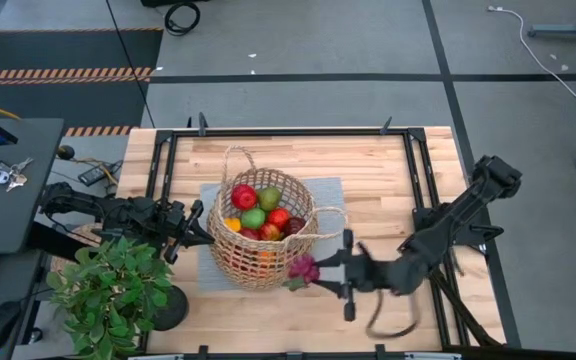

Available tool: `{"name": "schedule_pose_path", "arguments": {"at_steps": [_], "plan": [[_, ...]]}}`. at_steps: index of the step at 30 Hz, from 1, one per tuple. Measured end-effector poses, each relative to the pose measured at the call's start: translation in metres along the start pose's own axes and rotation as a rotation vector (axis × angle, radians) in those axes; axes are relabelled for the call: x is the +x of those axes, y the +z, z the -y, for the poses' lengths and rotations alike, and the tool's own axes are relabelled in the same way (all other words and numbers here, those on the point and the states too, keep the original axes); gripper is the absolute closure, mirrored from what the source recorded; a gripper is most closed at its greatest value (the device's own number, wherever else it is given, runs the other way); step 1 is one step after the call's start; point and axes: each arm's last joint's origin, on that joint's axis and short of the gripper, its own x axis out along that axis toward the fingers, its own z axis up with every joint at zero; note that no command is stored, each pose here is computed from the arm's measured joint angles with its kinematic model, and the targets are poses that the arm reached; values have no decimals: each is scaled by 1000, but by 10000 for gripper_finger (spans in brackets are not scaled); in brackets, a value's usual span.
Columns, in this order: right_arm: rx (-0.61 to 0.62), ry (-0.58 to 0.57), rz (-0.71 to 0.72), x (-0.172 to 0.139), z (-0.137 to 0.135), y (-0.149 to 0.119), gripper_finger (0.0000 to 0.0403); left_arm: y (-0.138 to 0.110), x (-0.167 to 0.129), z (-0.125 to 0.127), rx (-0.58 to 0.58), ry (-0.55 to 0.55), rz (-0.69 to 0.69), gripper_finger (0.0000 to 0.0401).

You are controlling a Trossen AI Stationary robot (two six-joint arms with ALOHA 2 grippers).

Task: Build produce basket
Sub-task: Put the purple grapes into the basket

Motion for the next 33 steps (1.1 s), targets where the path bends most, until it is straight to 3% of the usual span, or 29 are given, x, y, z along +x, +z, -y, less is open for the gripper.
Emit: {"name": "schedule_pose_path", "arguments": {"at_steps": [9,18,26,33], "plan": [[50,-37,241,-34,32,61,261,0,0,0,0,0,0,371],[20,-86,243,-27,44,64,261,0,0,0,0,0,0,366],[38,-175,209,18,86,55,261,0,0,0,0,0,0,373],[78,-184,57,78,129,15,261,0,0,0,0,0,0,367]]}}
